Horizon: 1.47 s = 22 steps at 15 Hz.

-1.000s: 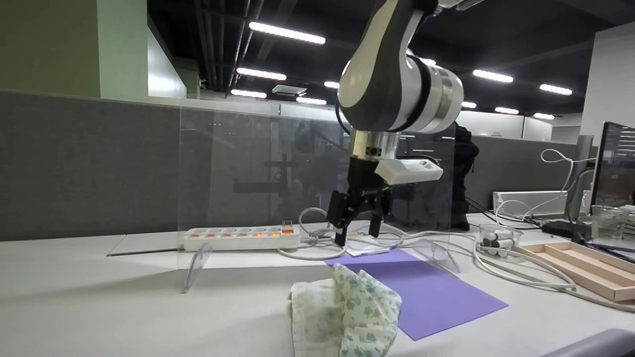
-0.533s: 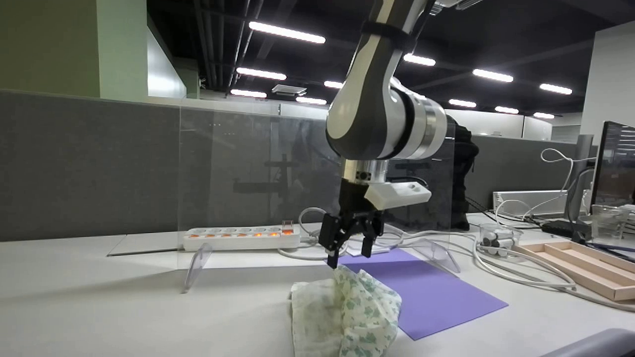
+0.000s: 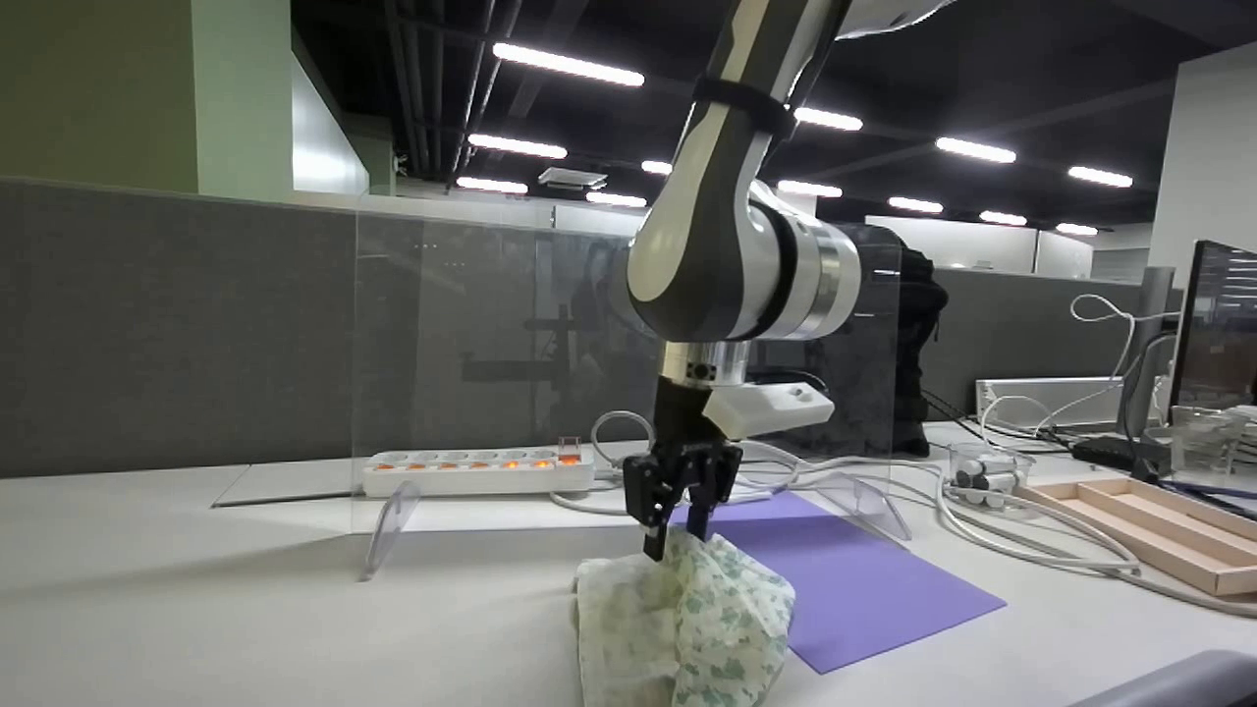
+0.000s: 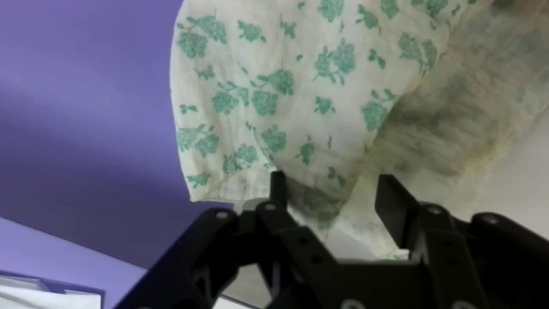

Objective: Take the white cloth and place it on the clear screen

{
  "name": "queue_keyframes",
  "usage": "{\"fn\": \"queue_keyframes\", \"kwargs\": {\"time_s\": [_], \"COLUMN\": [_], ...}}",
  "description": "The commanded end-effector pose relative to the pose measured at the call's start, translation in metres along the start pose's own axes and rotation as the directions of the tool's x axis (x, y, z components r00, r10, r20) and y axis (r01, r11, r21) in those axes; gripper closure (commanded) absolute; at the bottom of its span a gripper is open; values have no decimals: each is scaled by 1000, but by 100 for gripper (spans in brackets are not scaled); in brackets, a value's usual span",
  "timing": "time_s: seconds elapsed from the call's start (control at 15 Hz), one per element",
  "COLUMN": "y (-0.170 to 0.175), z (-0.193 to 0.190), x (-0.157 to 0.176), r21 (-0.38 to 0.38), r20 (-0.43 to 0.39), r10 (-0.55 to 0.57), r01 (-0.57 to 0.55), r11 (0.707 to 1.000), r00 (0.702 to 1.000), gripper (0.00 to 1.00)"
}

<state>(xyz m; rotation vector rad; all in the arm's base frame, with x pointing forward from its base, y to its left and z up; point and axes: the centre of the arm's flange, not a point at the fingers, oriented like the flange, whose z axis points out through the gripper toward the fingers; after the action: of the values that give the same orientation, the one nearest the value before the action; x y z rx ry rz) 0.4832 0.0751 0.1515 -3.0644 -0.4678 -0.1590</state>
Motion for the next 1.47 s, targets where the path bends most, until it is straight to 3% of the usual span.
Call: {"fn": "queue_keyframes", "kwargs": {"time_s": [0.0, 0.27, 0.33, 0.6, 1.13, 1.4], "y": [-1, -3, -3, -5, -21, -21], "z": [-1, -5, -9, -34, -133, -199], "x": [9, 13, 15, 26, 57, 60], "r21": [10, 14, 7, -11, 183, 170], "r20": [-9, -16, -22, -57, -44, -55], "r10": [-5, -17, -22, -49, -196, -238], "r01": [5, 17, 22, 48, 201, 244], "r11": [1000, 1000, 1000, 999, 962, 955], "r00": [1000, 1000, 1000, 997, 980, 970], "gripper": [72, 98, 100, 100, 100, 100]}}
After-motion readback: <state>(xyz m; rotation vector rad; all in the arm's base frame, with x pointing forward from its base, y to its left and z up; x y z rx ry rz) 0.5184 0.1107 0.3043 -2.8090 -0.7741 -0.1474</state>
